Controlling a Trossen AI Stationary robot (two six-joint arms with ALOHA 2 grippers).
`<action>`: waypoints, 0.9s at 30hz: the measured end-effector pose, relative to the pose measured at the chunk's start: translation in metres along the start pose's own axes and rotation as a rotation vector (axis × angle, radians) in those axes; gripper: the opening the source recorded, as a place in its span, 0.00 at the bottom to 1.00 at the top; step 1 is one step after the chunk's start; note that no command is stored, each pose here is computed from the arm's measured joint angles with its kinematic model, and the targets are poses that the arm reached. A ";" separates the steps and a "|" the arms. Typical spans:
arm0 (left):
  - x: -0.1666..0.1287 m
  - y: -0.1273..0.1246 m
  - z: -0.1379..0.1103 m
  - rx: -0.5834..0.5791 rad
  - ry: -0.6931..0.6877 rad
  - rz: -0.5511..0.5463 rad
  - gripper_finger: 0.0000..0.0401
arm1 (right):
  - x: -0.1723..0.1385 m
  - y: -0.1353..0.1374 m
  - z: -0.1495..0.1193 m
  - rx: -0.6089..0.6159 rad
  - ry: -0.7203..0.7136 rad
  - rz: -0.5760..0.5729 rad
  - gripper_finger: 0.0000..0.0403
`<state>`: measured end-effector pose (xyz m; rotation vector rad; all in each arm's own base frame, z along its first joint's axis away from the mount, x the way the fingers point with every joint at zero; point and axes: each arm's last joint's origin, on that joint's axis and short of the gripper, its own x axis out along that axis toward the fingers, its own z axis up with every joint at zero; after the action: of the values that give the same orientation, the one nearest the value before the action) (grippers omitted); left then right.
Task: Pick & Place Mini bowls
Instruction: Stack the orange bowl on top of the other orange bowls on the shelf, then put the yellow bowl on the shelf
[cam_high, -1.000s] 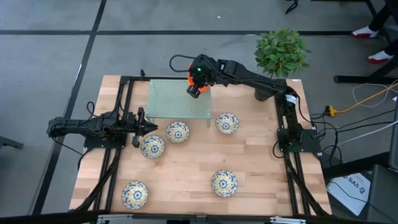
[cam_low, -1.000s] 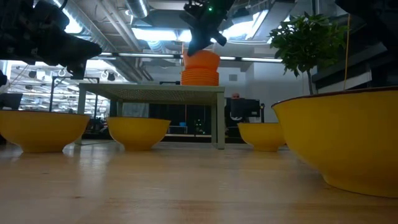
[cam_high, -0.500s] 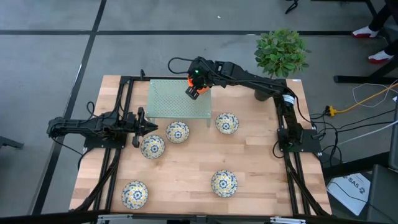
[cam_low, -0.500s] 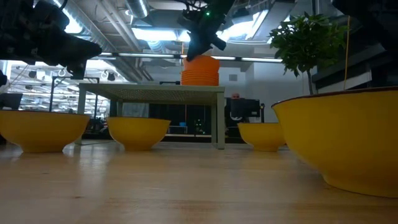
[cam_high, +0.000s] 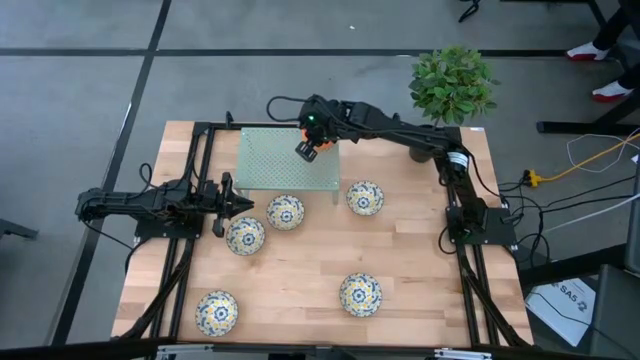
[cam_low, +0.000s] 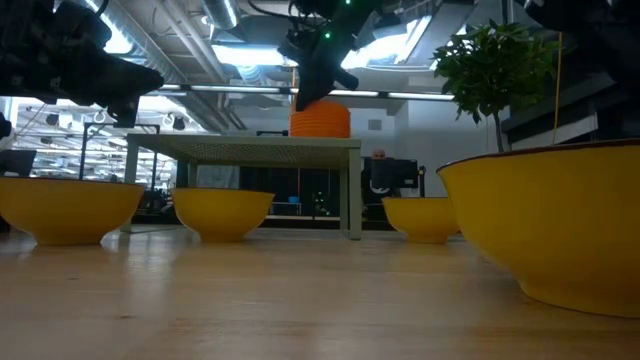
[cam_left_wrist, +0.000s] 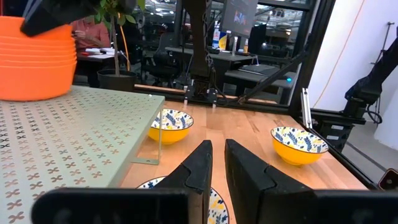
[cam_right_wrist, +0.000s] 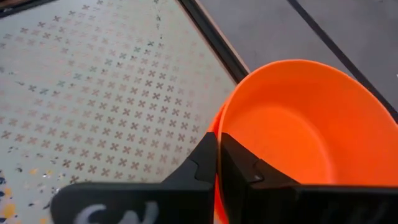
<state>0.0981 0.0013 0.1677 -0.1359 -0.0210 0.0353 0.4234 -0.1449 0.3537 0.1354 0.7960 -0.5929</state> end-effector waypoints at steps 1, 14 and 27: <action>0.000 0.000 0.000 0.000 0.000 0.000 0.09 | 0.001 -0.001 0.000 0.000 0.003 -0.001 0.03; 0.000 0.000 0.000 0.000 0.000 0.000 0.09 | 0.003 -0.002 0.000 -0.015 0.002 -0.013 0.19; 0.000 0.000 0.000 0.000 0.000 0.000 0.09 | -0.033 -0.004 0.022 -0.001 -0.085 0.126 0.43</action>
<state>0.0981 0.0013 0.1676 -0.1359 -0.0206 0.0350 0.4169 -0.1407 0.3933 0.1570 0.7002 -0.4757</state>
